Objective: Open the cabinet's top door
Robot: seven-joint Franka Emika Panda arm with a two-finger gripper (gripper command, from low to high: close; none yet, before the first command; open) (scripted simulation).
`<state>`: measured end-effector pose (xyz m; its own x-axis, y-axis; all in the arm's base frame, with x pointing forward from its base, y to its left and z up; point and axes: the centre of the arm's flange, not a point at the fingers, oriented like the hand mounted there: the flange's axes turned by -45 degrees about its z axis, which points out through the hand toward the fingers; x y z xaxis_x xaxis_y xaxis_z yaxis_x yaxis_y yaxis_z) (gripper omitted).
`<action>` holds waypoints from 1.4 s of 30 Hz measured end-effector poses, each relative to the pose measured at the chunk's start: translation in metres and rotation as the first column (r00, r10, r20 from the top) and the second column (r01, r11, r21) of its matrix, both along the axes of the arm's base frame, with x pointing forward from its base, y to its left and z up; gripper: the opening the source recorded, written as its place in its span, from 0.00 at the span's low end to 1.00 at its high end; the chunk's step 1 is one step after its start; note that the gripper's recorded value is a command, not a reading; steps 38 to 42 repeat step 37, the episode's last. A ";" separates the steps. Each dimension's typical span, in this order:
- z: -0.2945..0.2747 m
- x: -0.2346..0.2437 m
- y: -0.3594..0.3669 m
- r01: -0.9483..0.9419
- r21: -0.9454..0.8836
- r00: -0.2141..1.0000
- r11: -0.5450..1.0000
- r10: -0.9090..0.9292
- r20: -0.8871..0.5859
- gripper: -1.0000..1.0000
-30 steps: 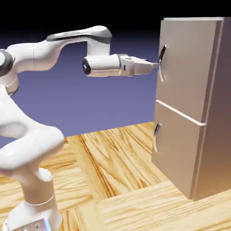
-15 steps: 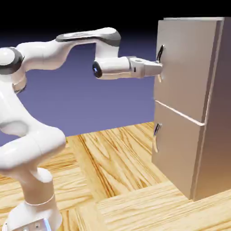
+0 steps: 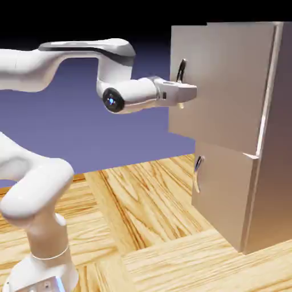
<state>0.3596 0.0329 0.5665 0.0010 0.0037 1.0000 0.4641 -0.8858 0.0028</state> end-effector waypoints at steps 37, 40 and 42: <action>0.000 -0.020 -0.292 -0.856 0.004 0.516 0.516 0.857 0.001 0.00; 0.000 -0.020 -0.292 -0.856 0.004 0.516 0.516 0.857 0.001 0.00; 0.000 -0.020 -0.292 -0.856 0.004 0.516 0.516 0.857 0.001 0.00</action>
